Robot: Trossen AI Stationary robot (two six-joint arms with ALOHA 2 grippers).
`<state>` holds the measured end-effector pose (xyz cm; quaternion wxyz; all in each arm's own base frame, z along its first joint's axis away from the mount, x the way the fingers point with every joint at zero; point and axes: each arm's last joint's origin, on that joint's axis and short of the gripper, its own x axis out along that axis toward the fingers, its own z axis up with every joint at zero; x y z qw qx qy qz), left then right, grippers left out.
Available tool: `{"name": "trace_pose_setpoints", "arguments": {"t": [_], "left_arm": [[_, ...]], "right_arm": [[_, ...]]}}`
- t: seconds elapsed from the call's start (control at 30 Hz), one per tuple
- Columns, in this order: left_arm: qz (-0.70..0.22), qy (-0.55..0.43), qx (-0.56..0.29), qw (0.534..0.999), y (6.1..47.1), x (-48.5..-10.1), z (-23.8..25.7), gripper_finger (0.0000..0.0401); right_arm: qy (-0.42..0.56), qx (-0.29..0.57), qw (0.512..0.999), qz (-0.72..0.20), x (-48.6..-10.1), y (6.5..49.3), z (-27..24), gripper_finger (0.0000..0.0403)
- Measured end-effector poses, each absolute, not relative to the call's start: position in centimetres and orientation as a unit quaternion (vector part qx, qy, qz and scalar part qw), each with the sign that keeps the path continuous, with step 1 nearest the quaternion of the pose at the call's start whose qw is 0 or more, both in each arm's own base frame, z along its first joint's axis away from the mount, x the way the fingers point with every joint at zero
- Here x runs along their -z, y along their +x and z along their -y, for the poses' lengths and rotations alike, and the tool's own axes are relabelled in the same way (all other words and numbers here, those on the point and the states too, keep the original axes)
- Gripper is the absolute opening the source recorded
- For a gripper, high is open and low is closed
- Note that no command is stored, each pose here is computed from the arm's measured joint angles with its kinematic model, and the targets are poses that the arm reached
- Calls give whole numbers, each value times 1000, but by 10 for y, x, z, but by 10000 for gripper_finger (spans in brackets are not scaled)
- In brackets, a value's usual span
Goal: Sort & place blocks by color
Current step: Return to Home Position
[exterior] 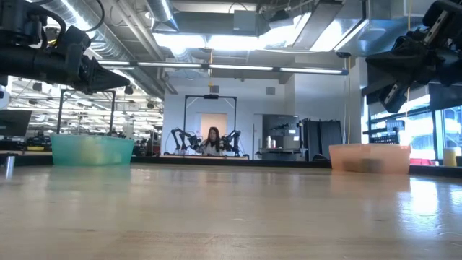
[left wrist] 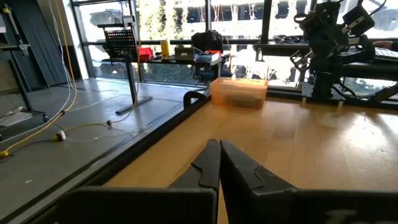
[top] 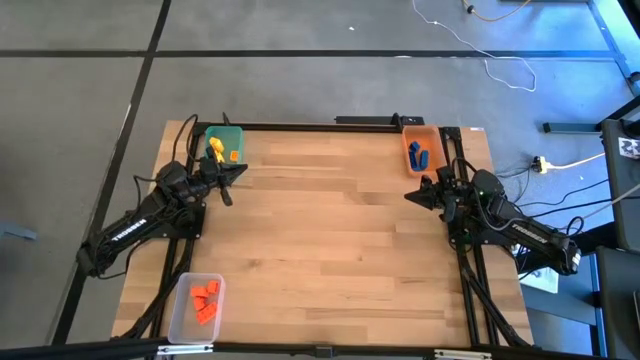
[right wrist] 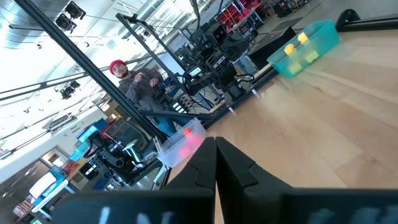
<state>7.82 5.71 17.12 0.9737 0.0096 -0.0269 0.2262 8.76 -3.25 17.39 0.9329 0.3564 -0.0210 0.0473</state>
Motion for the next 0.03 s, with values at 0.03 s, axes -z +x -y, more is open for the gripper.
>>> {"name": "trace_pose_setpoints", "arguments": {"t": [0.03], "left_arm": [[27,10,-226,974,78,-171,-57,0]], "right_arm": [[356,-47,933,21,-174,88,32,1]]}}
